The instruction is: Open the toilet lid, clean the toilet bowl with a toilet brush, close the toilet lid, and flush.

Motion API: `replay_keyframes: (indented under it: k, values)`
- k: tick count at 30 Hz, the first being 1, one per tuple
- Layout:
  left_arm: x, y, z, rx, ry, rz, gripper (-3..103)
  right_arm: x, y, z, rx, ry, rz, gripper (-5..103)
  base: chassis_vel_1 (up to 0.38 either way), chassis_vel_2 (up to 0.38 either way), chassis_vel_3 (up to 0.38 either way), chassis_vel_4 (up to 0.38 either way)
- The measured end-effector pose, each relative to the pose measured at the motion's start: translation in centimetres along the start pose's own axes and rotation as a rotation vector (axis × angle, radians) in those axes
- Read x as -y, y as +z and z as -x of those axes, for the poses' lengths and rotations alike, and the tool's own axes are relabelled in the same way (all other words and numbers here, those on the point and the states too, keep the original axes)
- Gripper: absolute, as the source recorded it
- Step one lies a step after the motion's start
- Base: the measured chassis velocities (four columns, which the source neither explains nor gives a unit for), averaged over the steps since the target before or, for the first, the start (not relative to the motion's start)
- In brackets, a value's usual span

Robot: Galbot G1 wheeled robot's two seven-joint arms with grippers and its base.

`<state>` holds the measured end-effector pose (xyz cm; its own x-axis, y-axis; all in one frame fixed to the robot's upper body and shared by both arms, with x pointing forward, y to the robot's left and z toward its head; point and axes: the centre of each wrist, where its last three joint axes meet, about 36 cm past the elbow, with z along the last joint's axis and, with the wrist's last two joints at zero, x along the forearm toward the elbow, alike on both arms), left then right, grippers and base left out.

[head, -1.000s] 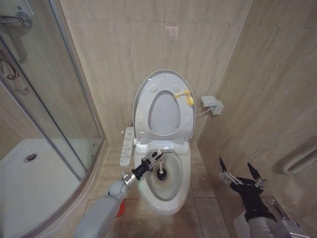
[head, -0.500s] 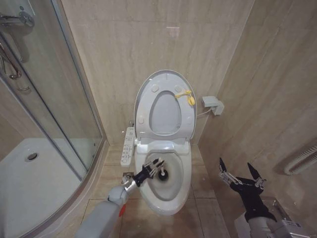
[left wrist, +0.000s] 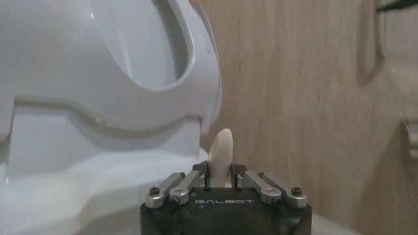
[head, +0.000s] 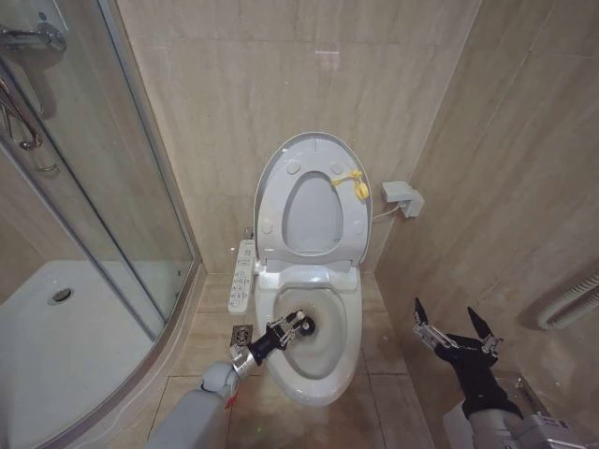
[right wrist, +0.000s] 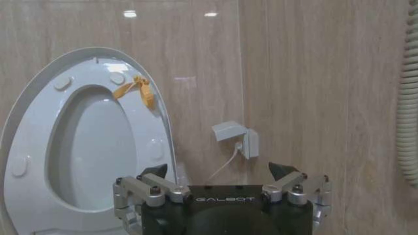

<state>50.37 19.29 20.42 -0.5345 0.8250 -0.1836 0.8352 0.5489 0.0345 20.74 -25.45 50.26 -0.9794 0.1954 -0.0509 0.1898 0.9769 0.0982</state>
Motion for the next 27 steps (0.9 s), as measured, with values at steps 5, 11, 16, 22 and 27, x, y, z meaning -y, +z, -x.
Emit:
replay_keyframes:
  k: [5, 11, 16, 22, 27]
  values:
    - [0.8, -2.8, 3.0, 0.115, -0.024, -0.067, 22, 0.0, 0.0, 0.0, 0.000, 0.000, 0.000, 100, 0.000, 0.000, 0.000, 0.000]
    - [1.1, -2.6, 3.3, 0.103, -0.015, -0.068, 22, 0.0, 0.0, 0.0, 0.000, 0.000, 0.000, 100, 0.000, 0.000, 0.000, 0.000]
    - [0.4, -0.1, 0.9, -0.004, -0.005, -0.010, 22, 0.0, 0.0, 0.0, 0.000, 0.000, 0.000, 100, 0.000, 0.000, 0.000, 0.000]
    - [-0.6, -2.6, 1.5, 0.062, -0.043, -0.022, 22, 0.0, 0.0, 0.0, 0.000, 0.000, 0.000, 100, 0.000, 0.000, 0.000, 0.000]
    - [-0.2, -5.2, 3.5, 0.154, -0.053, -0.069, 22, 0.0, 0.0, 0.0, 0.000, 0.000, 0.000, 100, 0.000, 0.000, 0.000, 0.000]
